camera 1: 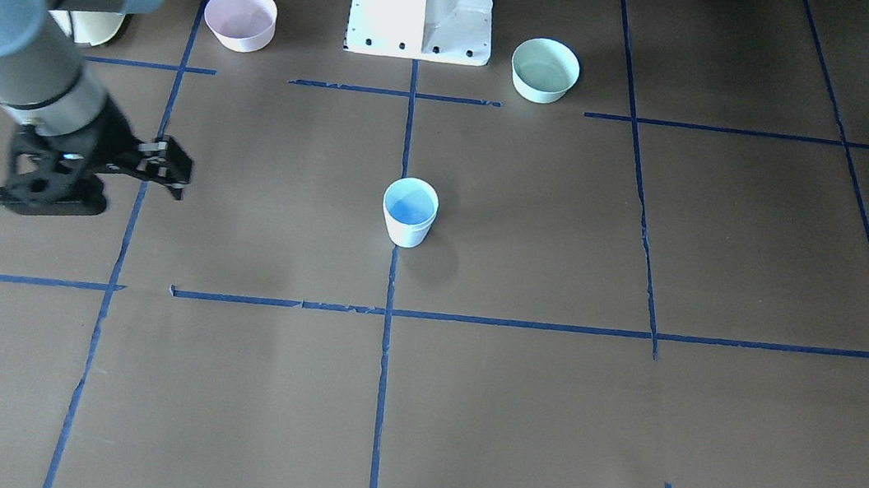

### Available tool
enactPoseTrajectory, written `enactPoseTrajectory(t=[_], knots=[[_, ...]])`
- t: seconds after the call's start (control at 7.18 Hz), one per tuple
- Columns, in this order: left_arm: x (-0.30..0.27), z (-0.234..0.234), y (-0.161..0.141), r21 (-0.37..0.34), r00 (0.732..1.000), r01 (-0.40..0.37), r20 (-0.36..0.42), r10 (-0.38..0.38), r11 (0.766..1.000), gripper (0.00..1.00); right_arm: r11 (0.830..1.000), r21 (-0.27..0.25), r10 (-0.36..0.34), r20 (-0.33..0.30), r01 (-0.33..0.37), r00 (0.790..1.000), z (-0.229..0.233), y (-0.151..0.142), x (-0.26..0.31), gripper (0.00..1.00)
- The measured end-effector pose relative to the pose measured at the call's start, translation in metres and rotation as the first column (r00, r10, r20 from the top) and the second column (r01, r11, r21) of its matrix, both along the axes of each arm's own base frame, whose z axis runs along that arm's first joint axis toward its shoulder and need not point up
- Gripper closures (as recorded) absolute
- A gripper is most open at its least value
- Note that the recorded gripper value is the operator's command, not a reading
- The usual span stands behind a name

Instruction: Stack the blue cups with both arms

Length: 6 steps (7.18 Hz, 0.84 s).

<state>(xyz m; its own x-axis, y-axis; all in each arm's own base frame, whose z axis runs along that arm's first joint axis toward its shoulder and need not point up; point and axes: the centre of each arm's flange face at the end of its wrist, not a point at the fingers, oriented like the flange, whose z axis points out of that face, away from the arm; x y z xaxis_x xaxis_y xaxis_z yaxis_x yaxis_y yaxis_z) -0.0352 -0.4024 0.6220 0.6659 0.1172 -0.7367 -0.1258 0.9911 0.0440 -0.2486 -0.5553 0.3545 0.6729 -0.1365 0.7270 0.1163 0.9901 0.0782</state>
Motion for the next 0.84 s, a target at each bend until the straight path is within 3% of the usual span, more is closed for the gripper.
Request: enactPoseTrajectory(t=[0.28, 0.42, 0.56, 0.84], knots=[[0.0, 0.0, -0.003, 0.004, 1.0, -0.003, -0.001, 0.003, 1.0, 0.0, 0.989, 0.102, -0.104, -0.014, 0.105, 0.994, 0.119, 0.012, 0.147, 0.0], [0.0, -0.001, -0.005, 0.01, 1.0, -0.004, -0.001, 0.004, 1.0, 0.0, 0.984, 0.132, -0.117, -0.024, 0.119, 0.993, 0.163, 0.031, 0.207, 0.0], [0.0, -0.002, -0.007, 0.012, 1.0, -0.004, -0.001, 0.004, 1.0, 0.0, 0.984, 0.136, -0.11, -0.029, 0.113, 0.993, 0.2, 0.057, 0.253, 0.0], [0.0, -0.001, -0.006, 0.009, 1.0, -0.003, 0.0, 0.003, 1.0, 0.0, 0.995, 0.055, -0.08, -0.033, 0.082, 0.996, 0.262, 0.116, 0.295, 0.0]])
